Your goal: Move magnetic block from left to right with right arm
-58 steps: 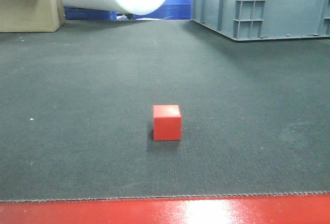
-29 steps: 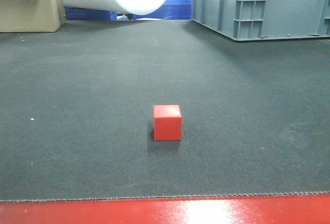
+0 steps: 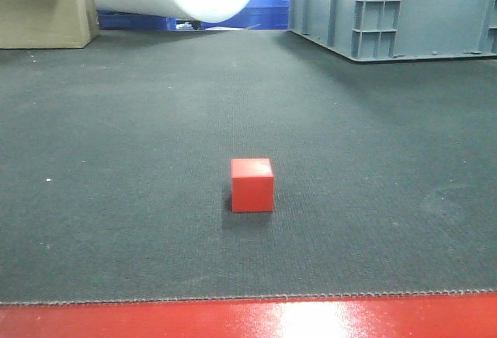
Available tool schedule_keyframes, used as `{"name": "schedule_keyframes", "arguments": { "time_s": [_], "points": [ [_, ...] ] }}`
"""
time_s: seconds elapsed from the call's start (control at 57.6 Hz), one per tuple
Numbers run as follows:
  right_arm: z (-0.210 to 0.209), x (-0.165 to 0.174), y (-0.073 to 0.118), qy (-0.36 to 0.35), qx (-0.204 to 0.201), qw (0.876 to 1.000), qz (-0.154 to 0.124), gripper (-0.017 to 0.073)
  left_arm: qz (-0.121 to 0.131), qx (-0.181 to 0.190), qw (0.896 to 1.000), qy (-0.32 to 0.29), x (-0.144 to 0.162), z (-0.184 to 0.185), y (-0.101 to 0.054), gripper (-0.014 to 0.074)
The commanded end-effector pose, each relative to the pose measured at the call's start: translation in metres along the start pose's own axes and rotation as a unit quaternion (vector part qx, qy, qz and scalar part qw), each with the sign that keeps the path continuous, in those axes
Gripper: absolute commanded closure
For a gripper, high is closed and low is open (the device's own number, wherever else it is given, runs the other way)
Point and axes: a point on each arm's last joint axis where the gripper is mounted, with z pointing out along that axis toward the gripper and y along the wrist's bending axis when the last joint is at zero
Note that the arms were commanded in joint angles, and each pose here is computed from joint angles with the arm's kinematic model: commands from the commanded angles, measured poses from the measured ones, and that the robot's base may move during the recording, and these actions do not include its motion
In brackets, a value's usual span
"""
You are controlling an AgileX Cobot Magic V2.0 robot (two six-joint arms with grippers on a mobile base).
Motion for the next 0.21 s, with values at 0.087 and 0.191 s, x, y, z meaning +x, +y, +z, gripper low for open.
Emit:
{"name": "schedule_keyframes", "arguments": {
  "time_s": [0.087,0.191],
  "points": [
    [-0.0021,-0.0086,-0.0006,-0.051,0.004,0.999,-0.005,0.052,-0.005,0.003,0.999,-0.04,-0.0054,-0.0008,-0.0002,0.072],
    [-0.0021,-0.0086,-0.0006,-0.051,0.004,0.999,-0.005,0.052,-0.005,0.003,0.999,-0.04,-0.0054,-0.0008,-0.0002,0.072]
  ]
}}
